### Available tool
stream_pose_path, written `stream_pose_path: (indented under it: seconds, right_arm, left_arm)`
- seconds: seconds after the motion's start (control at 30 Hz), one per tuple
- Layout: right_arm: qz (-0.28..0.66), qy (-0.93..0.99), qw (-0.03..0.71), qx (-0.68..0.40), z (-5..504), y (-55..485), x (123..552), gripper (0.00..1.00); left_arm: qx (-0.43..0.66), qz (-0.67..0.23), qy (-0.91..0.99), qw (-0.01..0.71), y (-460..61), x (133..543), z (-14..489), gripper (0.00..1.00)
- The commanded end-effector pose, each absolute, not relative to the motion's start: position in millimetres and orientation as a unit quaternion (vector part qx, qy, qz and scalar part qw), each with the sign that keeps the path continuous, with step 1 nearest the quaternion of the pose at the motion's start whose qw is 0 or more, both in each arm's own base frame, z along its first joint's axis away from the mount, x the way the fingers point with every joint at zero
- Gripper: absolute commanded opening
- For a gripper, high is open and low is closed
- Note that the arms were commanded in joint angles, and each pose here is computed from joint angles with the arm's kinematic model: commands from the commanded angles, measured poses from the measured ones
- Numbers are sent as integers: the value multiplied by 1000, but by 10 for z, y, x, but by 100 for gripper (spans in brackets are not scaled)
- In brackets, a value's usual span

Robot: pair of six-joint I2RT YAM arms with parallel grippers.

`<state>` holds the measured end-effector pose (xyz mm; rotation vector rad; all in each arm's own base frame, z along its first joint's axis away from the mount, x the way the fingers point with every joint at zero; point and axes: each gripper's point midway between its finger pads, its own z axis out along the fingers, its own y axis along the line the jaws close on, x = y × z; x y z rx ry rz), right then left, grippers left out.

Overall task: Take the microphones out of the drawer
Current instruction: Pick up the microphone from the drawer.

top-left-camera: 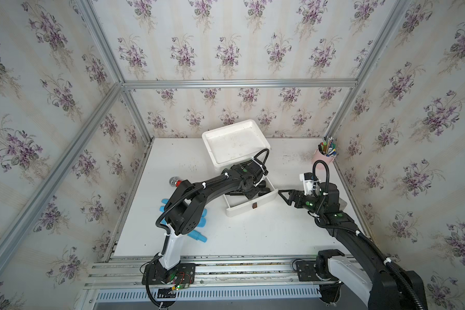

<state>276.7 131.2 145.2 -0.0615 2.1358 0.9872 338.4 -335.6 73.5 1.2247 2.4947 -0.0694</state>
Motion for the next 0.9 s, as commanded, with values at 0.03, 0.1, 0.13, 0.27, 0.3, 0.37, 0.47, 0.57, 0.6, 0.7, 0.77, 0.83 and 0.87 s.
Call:
stream_pose_path:
  seconds: [0.03, 0.1, 0.13, 0.27, 0.3, 0.37, 0.47, 0.57, 0.6, 0.7, 0.77, 0.83, 0.87]
  right_arm:
    - [390, 834, 389, -33, 1497, 1320, 2759, 86]
    - [391, 833, 390, -34, 1505, 1323, 2761, 86]
    - [392, 833, 390, -34, 1506, 1321, 2763, 86]
    - [393, 832, 391, -35, 1510, 1319, 2768, 86]
    - [393, 831, 391, -35, 1511, 1320, 2770, 86]
    - [394, 830, 394, -35, 1526, 1322, 2777, 86]
    - [394, 829, 395, -35, 1536, 1319, 2786, 86]
    - [395, 829, 394, -36, 1536, 1324, 2786, 86]
    - [395, 829, 395, -38, 1540, 1327, 2784, 86]
    - [395, 828, 395, -38, 1541, 1326, 2784, 86]
    - [396, 828, 396, -37, 1540, 1326, 2790, 86]
    - [397, 827, 395, -37, 1539, 1329, 2793, 86]
    - [398, 827, 395, -37, 1538, 1329, 2792, 86]
  left_arm:
    - [470, -17, 868, 158, -3343, 3315, 640, 58]
    - [479, -15, 865, 153, -3353, 3298, 598, 58]
    - [484, -13, 863, 148, -3349, 3281, 574, 59]
    - [491, 8, 859, 147, -3340, 3316, 511, 60]
    - [495, 10, 857, 145, -3354, 3310, 484, 60]
    - [502, 24, 853, 143, -3365, 3313, 423, 60]
    - [516, 40, 845, 136, -3387, 3297, 325, 60]
    - [523, 40, 841, 129, -3419, 3261, 268, 58]
    - [525, 40, 841, 127, -3423, 3249, 250, 57]
    - [527, 40, 840, 120, -3420, 3219, 200, 57]
    - [530, 36, 840, 114, -3430, 3191, 153, 56]
    - [533, 30, 839, 108, -3442, 3157, 116, 54]
    - [533, 32, 839, 107, -3442, 3151, 112, 50]
